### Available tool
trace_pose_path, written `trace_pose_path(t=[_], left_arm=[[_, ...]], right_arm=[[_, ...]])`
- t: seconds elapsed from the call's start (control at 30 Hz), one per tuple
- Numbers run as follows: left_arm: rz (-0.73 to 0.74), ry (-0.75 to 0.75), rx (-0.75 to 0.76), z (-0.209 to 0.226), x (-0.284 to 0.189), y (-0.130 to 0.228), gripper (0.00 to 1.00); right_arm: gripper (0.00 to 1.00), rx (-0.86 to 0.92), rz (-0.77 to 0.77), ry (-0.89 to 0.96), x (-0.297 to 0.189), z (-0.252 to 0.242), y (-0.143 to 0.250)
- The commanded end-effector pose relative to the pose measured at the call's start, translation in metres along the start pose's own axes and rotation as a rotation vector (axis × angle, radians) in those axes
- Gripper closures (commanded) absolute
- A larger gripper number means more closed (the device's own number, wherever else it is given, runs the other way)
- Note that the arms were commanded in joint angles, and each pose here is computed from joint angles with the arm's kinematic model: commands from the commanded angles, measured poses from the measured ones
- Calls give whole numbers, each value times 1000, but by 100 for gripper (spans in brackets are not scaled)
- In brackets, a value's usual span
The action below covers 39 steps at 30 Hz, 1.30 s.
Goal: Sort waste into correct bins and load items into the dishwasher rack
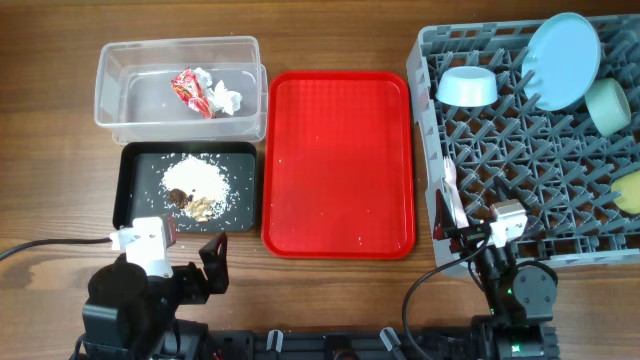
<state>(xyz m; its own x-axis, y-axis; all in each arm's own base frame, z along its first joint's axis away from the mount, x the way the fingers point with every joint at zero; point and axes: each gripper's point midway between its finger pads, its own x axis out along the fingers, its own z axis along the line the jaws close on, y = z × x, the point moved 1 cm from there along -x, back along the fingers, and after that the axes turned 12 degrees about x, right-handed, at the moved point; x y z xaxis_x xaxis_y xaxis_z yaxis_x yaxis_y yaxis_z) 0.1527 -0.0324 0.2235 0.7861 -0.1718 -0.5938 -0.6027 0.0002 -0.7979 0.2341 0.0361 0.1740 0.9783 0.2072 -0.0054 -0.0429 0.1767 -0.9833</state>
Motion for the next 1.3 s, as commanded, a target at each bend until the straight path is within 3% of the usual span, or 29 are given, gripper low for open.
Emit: trace_pose_path(t=[0.0,0.23,0.47,0.6,0.67,0.77,1.07,1.13,1.27], left_arm=[[-2,-4,-2,1,1,1,0],[-9,-6,-19,2,0,3,0],[-362,-104,-55,35,63,-3,0],[-627,-111,-32,41,77,-19,0],[-675,-129,-34,46,81,-21,0],[-562,-108,-40,44,101,4,0],[-651,-120,-33,44,90,-12,0],[-577,-113,-39,44,100,2,0],[-578,-104,-37,43,100,2,0]], right_arm=[[0,0,-11,15,0,-2,-2],[0,1,-11,15,0,-2,-2],[0,1,-11,15,0,-2,-2],[0,1,-11,15,0,-2,-2],[0,1,-11,15,0,-2,-2],[0,1,-11,15,0,-2,-2],[0,1,-11,15,0,-2,-2],[0,1,-11,15,0,-2,-2],[0,1,-11,15,0,-2,-2]])
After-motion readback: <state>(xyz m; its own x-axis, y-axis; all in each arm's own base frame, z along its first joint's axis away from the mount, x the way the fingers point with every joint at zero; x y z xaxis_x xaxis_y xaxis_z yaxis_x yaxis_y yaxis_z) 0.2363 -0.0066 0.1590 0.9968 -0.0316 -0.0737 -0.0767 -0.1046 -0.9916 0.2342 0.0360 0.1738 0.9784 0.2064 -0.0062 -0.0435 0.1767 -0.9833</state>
